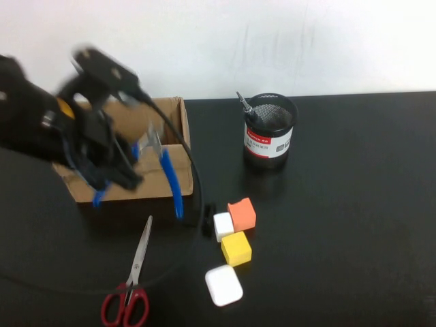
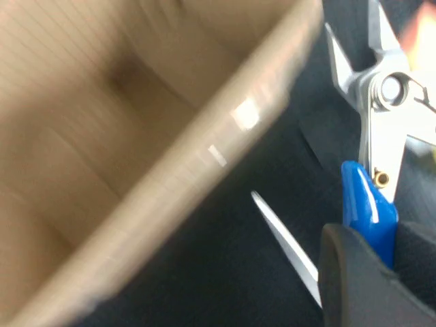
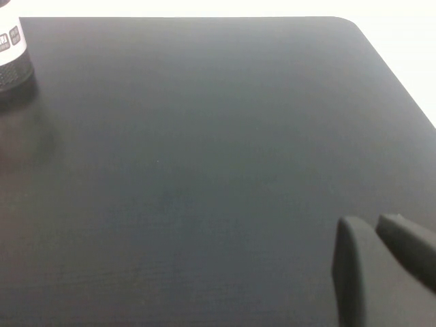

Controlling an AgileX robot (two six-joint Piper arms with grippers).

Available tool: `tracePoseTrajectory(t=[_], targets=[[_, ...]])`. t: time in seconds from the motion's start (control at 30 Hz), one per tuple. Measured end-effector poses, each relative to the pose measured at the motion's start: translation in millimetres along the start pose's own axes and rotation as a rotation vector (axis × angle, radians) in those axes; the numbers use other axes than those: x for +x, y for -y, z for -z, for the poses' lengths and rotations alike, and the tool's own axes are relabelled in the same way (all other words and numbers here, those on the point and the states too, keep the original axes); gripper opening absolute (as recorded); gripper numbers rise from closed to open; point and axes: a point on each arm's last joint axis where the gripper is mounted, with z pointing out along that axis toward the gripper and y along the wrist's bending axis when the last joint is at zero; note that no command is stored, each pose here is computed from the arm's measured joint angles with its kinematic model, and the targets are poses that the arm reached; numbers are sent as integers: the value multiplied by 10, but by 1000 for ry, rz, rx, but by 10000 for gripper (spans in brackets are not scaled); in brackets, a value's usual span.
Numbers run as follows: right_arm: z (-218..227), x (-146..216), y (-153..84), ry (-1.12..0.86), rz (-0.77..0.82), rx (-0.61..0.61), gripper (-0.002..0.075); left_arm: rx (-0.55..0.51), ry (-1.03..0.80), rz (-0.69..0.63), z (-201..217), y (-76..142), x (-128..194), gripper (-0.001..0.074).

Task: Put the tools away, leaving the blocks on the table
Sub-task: Place the Pliers into the box

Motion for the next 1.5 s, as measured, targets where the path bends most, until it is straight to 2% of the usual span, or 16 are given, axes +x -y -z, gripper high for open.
tracePoseTrajectory(t=[0.2, 0.4, 0.53, 0.7, 0.8, 1.07, 1.3, 1.4, 1.5], targets=[[0, 0, 0, 0, 0, 0, -6, -239, 303, -35, 355, -152, -208, 76], [0, 0, 0, 0, 0, 0, -6, -345, 491, -90, 210, -266, -424, 76], [0, 0, 0, 0, 0, 0, -6, -363, 471, -103, -45, -376, -429, 76], [0, 0, 0, 0, 0, 0, -6, -399, 410, 30, -204, -703, -257, 76], [0, 0, 0, 0, 0, 0, -6, -411, 403, 85, -210, -800, -200, 76], [0, 0, 0, 0, 0, 0, -6, -383, 337, 101, -406, -819, -143, 76], [0, 0, 0, 0, 0, 0, -6, -368, 263, 42, -632, -836, -84, 78], [0, 0, 0, 0, 0, 0, -6, -364, 248, 32, -687, -840, -69, 121], [0, 0, 0, 0, 0, 0, -6, -365, 249, 29, -703, -843, -69, 202]])
